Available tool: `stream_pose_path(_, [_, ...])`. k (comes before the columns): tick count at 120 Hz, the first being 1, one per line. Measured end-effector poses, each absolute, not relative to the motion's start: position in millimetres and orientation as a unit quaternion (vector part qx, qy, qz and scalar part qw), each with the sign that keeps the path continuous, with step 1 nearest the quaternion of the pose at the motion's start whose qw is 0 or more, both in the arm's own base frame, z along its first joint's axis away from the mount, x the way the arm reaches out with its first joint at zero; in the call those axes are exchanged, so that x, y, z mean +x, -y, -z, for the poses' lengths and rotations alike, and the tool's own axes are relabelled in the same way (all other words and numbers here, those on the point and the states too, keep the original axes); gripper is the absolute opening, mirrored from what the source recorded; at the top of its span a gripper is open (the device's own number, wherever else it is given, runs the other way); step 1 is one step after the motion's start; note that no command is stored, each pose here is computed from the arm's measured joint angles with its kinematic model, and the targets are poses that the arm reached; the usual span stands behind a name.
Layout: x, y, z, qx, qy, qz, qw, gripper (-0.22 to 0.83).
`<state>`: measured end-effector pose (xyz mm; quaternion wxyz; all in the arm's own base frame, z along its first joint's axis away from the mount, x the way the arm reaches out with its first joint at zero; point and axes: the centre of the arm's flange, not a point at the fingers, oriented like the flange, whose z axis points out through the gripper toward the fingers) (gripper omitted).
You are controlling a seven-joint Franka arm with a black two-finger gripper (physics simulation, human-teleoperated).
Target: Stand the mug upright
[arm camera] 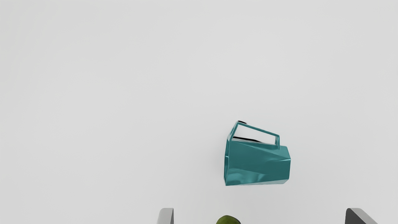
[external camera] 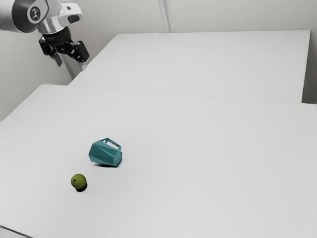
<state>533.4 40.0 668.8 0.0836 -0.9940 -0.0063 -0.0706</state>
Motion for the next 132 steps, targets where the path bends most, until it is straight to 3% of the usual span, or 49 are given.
stream_pose_path(26, [535.2, -45.6, -662.3, -0.994, 0.010, 0.067, 0.083, 0.62])
stream_pose_path(48, [547.1, -56.4, -635.7, -0.997, 0.024, 0.044, 0.054, 0.62])
stream_pose_path(75, [560.1, -115.6, -570.3, -0.994, 0.098, -0.015, -0.041, 0.62])
stream_pose_path(98, [554.5, -207.2, -503.6, -0.973, 0.192, -0.068, -0.106, 0.62])
stream_pose_path(132, [557.6, -250.6, -411.2, -0.940, 0.248, -0.129, -0.195, 0.62])
